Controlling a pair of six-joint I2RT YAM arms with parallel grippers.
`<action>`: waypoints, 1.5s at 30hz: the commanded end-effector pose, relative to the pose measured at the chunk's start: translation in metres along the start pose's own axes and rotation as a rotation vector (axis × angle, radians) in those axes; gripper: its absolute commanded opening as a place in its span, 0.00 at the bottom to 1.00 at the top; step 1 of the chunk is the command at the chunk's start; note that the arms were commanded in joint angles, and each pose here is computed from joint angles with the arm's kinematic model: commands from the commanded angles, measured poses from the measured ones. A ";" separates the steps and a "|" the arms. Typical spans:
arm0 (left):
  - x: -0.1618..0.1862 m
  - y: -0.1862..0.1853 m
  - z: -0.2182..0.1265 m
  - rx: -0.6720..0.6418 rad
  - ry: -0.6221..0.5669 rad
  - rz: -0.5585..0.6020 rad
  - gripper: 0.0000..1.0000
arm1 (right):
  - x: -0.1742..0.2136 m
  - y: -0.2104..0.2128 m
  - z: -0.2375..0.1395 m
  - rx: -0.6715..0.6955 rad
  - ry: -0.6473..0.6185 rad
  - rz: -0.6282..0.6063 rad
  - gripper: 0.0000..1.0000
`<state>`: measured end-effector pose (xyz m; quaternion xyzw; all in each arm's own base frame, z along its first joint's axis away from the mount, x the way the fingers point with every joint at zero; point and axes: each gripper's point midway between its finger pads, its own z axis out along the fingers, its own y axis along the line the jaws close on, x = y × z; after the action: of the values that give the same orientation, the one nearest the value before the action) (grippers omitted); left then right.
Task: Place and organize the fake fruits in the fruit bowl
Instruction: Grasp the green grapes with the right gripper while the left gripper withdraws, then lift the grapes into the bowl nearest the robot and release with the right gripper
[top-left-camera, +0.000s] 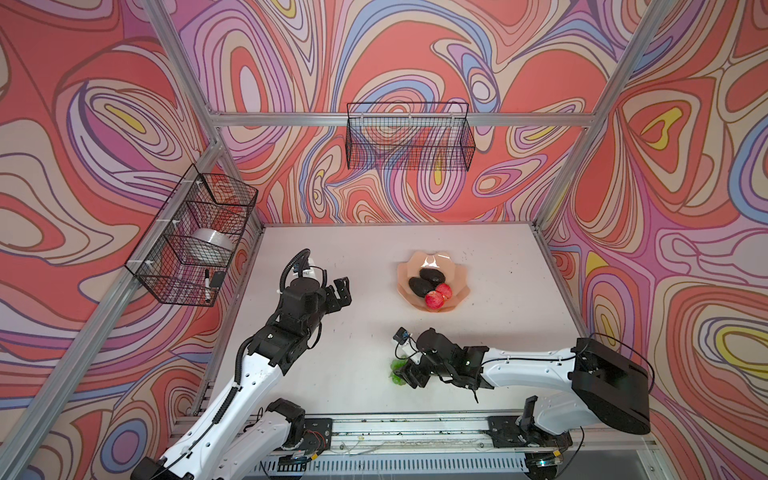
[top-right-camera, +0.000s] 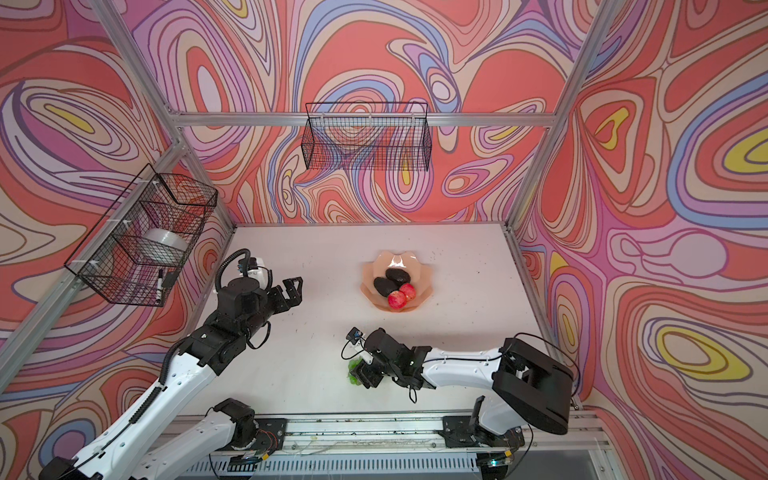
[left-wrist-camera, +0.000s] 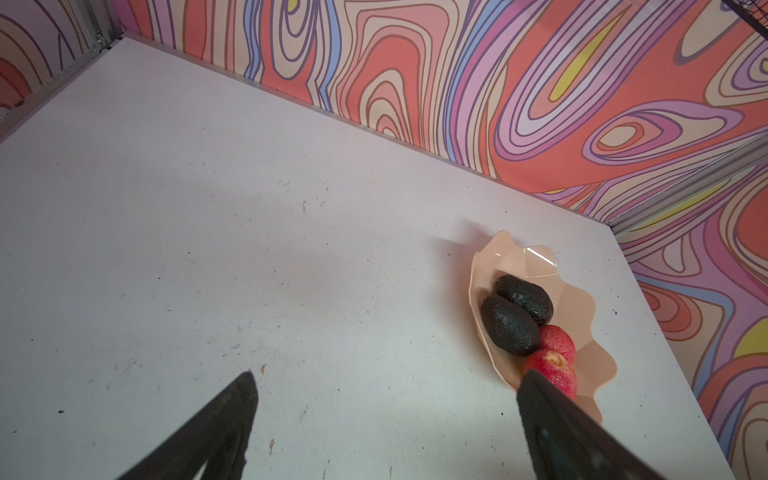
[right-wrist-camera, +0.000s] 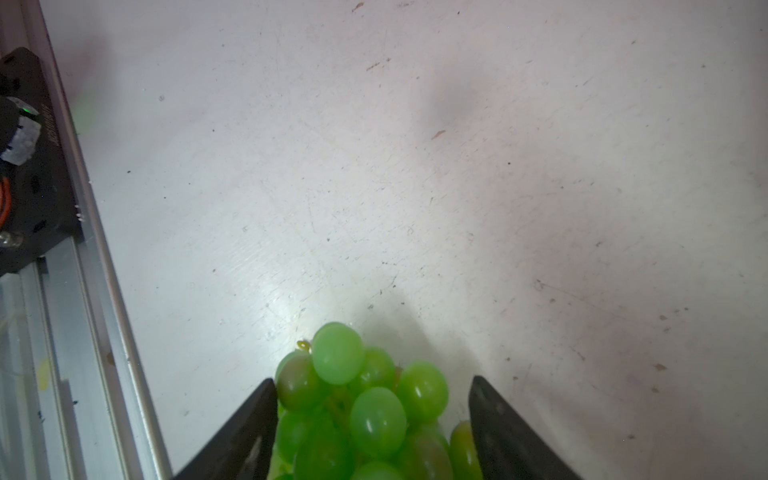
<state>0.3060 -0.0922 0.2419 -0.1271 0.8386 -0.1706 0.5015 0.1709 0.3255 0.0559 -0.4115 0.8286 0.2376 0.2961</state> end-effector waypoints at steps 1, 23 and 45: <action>0.003 0.008 -0.002 -0.027 0.002 0.000 0.98 | 0.000 0.000 0.005 0.014 0.015 -0.008 0.61; -0.004 0.010 -0.009 -0.035 -0.025 0.009 0.98 | -0.087 -0.004 -0.040 0.032 -0.146 0.126 0.15; -0.005 0.016 -0.013 -0.056 -0.034 0.021 0.99 | -0.173 -0.109 -0.159 0.231 -0.337 0.435 0.11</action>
<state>0.2994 -0.0825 0.2498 -0.1316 0.8320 -0.1576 0.5153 0.2850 0.2787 0.2682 -0.1781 0.8421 0.2844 0.4222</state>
